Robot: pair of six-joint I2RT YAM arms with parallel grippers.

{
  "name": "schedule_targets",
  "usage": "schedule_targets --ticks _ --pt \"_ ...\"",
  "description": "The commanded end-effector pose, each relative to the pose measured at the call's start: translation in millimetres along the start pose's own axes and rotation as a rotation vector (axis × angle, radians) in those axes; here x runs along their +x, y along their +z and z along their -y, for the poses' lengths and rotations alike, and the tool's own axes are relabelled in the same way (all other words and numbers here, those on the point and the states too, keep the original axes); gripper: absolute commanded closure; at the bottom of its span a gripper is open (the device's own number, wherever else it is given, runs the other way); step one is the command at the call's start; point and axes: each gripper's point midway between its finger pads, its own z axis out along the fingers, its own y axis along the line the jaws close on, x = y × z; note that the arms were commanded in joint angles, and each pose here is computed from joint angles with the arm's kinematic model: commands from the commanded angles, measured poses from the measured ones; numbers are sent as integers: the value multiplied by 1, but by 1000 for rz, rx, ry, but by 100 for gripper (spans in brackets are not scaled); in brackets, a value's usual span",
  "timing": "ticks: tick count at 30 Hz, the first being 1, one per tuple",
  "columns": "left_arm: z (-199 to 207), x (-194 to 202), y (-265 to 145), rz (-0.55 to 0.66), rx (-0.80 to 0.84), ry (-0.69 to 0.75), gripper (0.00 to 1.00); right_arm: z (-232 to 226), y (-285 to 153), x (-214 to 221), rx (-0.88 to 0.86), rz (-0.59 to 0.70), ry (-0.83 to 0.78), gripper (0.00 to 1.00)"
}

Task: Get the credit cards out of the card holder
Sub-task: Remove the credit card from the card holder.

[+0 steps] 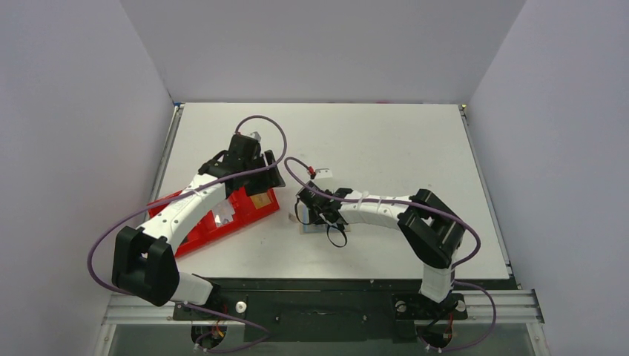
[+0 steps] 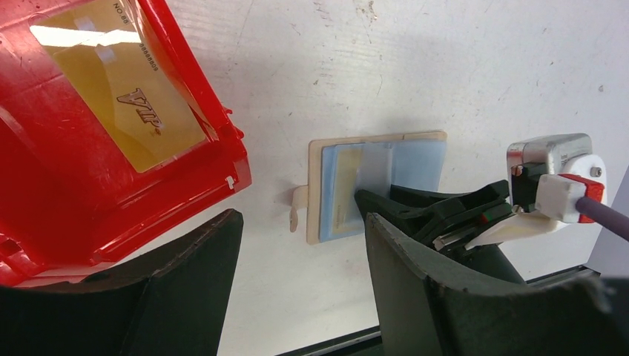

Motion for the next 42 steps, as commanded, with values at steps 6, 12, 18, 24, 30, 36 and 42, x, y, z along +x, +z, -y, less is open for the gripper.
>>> schedule_targets --ticks 6,12,18,24,30,36,42 --pt "5 3 8 -10 15 3 41 19 11 20 -86 -54 61 93" --pt "19 20 20 -56 52 6 62 9 13 20 -303 -82 188 100" --pt "35 43 39 -126 83 13 100 2 12 13 -452 -77 264 100" --pt "46 65 65 -184 79 32 100 -1 12 12 -541 -87 328 100" --pt "55 78 90 -223 79 47 100 2 10 12 -569 -83 345 100" --pt "56 85 109 -249 55 59 100 2 7 7 -586 -72 349 100" --pt "59 91 118 -264 50 68 100 4 0 -2 -590 -51 349 92"
